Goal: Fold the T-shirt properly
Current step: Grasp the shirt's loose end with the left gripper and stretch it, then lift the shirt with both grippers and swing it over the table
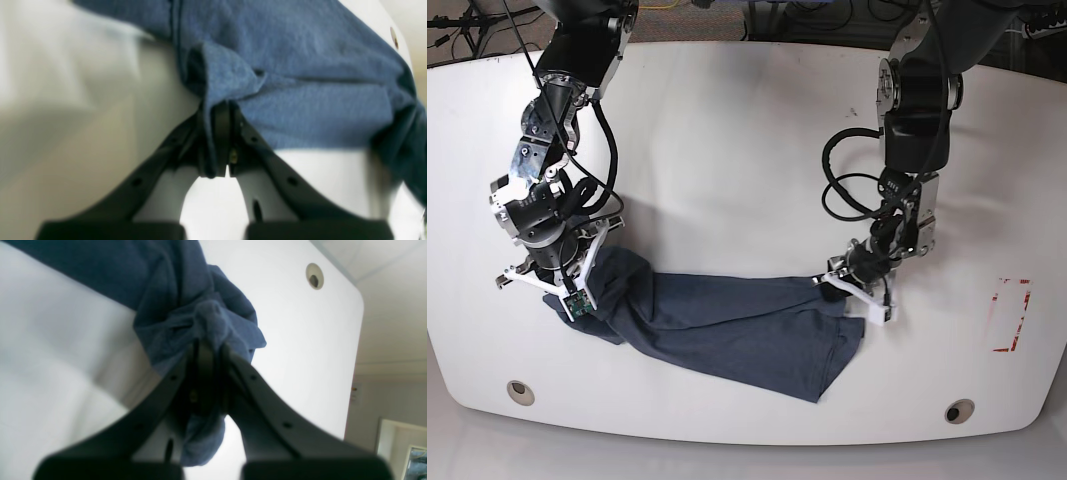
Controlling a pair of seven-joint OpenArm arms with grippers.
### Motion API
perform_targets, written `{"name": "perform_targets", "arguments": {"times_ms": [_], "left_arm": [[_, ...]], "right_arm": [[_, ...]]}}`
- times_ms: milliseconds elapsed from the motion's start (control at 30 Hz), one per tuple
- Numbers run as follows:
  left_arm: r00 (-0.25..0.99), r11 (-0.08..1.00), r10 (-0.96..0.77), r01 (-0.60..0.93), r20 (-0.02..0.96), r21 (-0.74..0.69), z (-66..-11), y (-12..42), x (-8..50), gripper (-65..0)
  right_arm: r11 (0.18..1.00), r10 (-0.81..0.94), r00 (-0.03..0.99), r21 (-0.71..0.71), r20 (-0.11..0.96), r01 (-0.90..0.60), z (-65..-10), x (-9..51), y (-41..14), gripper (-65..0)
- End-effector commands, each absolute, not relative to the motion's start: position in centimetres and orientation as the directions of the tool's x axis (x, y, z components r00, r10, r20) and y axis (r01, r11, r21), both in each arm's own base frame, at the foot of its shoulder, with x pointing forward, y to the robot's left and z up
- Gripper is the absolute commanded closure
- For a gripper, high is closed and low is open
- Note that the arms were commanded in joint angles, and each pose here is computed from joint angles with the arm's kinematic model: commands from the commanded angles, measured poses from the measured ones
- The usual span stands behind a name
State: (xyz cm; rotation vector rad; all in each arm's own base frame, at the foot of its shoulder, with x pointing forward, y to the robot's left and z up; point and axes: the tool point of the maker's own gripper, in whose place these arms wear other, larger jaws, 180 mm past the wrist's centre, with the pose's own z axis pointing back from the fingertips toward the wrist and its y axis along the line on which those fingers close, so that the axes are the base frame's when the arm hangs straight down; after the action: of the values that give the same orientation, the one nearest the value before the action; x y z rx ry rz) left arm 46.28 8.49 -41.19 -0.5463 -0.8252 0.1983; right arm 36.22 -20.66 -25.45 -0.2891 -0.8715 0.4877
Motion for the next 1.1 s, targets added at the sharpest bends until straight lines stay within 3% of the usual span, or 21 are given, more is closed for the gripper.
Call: {"name": "perform_targets", "arguments": {"times_ms": [0,367,733,1067], "left_arm": [[0.548,0.86,0.385,0.078,0.743,-0.503,-35.3,11.7,48.7,0.0],[0.437,0.923,0.269,0.138,0.858,-0.36,-27.8,16.7,44.7,0.0],[0.329,0.977,0.157,0.084,0.931,-0.195,-20.7,22.5,40.8,0.0],[0.153,0.993,0.093,0.052,0.984,-0.102,-11.2,25.5,41.9,0.0]], "right_arm": [[0.849,0.527,0.5,-0.457,0.687,-0.266,-23.5,36.8,-20.7,0.0],[0.848,0.528,0.503,-0.459,0.685,-0.265,-23.5,36.7,-20.8,0.0],[0.852,0.522,0.506,-0.45,0.687,-0.268,-23.6,37.7,-20.8,0.0],[0.851,0.52,0.469,-0.477,0.714,-0.219,-19.6,42.0,-22.6,0.0]]}}
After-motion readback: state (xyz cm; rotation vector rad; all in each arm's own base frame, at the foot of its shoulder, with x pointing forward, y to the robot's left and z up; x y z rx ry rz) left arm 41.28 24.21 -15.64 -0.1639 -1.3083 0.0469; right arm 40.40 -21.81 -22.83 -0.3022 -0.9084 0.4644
